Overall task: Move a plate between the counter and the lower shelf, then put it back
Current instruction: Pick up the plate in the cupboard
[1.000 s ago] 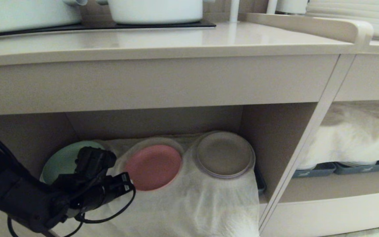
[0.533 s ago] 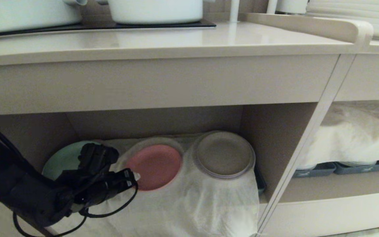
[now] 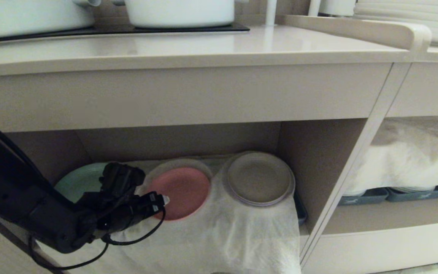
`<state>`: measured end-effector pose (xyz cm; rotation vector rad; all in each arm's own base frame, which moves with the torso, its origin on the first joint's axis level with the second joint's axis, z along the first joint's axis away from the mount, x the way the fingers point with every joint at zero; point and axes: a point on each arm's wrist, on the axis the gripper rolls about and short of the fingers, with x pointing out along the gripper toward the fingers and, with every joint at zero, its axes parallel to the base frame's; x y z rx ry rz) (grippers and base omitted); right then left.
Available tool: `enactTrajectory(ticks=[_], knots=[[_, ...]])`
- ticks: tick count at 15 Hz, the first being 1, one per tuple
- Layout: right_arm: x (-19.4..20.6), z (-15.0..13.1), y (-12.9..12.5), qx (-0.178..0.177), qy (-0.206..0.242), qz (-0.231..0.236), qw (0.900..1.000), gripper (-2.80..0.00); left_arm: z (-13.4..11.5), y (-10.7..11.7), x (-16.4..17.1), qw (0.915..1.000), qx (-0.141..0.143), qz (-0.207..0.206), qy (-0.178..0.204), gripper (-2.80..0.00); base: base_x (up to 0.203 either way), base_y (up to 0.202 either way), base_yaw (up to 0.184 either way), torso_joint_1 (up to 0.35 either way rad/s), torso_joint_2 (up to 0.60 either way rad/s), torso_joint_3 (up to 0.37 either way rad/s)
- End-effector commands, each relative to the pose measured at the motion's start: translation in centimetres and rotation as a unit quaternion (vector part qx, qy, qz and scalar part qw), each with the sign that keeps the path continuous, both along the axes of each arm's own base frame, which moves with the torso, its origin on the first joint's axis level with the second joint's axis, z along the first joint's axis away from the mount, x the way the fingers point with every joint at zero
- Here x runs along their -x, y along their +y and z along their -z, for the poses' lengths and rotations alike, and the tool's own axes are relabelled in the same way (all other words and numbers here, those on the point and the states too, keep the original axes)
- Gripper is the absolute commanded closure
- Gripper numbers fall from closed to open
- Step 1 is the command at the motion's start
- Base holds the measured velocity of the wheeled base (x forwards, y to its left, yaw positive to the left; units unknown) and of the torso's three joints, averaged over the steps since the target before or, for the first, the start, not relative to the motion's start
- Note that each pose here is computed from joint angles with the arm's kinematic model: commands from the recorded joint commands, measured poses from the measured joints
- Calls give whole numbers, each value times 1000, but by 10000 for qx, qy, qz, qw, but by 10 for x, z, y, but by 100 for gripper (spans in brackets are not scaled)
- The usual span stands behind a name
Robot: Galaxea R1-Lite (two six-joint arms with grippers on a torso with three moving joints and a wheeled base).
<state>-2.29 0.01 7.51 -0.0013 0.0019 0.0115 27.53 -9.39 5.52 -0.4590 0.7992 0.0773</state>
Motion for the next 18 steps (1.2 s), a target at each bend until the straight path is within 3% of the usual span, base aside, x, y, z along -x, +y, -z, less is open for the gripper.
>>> enactTrajectory(ticks=[1,7,18], knots=[[0,0,0,1,6,-4,10000,0,4,-2,-4,10000,40,-38,44,-280,0,0,0,0,0,0],[0,0,0,1,6,-9,10000,0,13,-4,-5,9997,116,78,209,-280,0,0,0,0,0,0],[0,0,0,1,6,-4,10000,0,13,-10,-24,9996,234,150,94,-280,0,0,0,0,0,0]])
